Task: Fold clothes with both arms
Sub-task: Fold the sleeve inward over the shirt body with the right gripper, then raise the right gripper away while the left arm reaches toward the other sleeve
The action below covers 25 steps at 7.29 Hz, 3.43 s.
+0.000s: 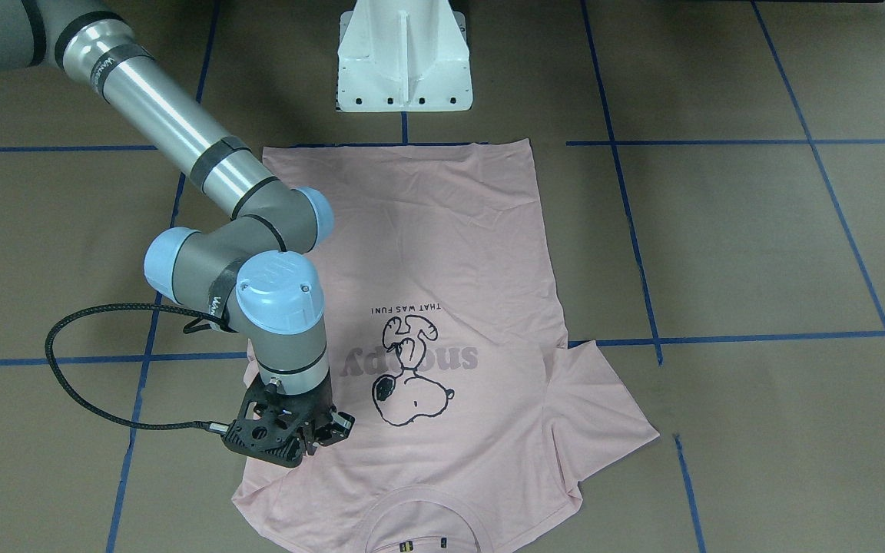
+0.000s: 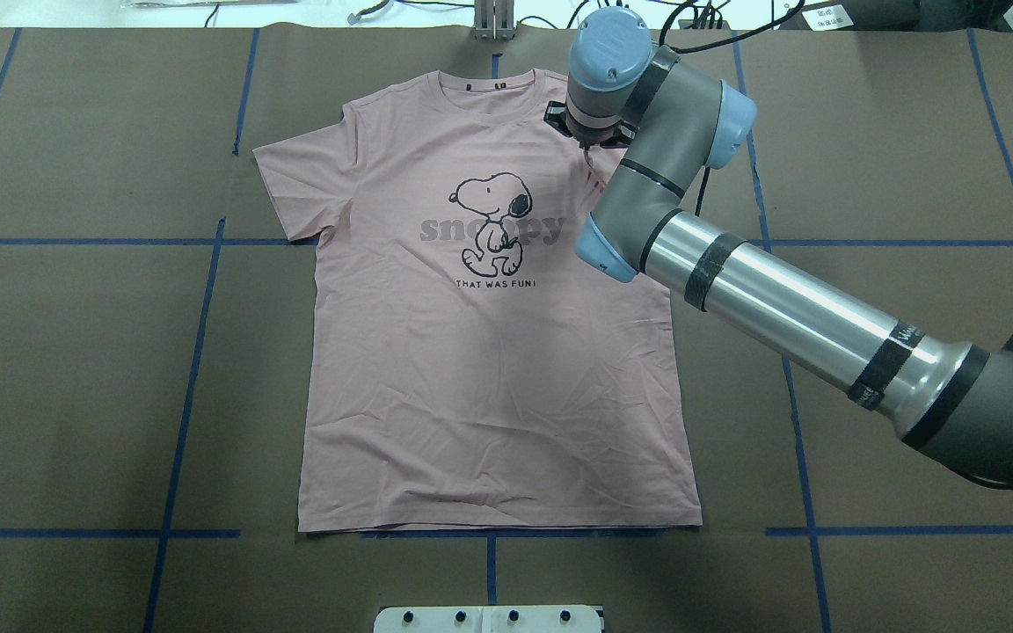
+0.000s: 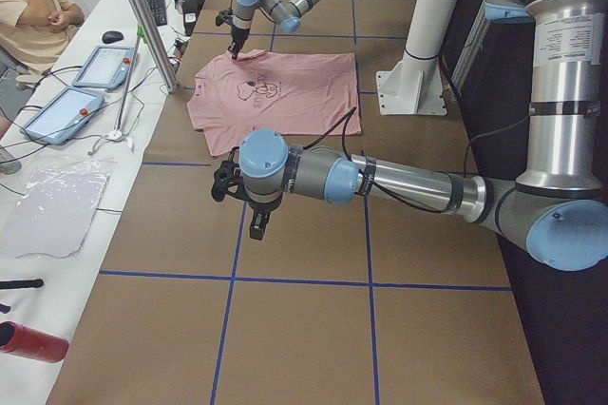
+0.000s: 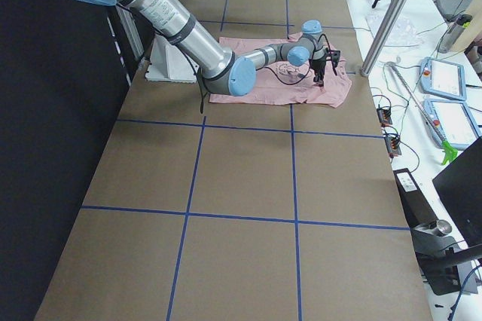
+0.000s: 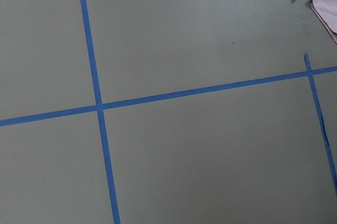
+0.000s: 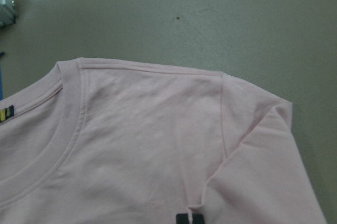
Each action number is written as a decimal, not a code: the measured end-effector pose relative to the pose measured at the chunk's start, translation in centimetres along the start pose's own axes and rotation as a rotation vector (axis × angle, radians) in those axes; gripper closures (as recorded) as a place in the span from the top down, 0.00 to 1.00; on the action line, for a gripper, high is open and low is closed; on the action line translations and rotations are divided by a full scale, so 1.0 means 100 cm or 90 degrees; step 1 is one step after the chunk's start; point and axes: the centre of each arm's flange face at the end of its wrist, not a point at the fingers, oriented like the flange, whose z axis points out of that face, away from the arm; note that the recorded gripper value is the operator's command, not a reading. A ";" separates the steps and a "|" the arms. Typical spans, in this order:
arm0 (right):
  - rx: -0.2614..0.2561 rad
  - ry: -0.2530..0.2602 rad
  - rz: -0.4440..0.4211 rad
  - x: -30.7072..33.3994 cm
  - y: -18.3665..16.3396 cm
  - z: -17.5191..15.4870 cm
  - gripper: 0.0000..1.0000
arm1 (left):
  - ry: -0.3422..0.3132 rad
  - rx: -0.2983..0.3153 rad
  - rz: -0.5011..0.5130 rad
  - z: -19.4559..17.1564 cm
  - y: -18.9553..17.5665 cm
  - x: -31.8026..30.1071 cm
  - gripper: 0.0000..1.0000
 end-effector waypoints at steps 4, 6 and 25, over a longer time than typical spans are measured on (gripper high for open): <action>0.025 -0.033 -0.024 -0.013 0.017 -0.016 1.00 | 0.011 0.021 0.029 0.015 -0.044 0.038 0.95; 0.005 -0.086 -0.034 0.027 0.034 -0.060 1.00 | 0.034 0.006 0.066 0.077 -0.104 0.136 0.86; -0.011 -0.127 -0.020 0.215 0.074 -0.152 1.00 | -0.089 0.102 -0.038 0.350 -0.260 0.304 0.00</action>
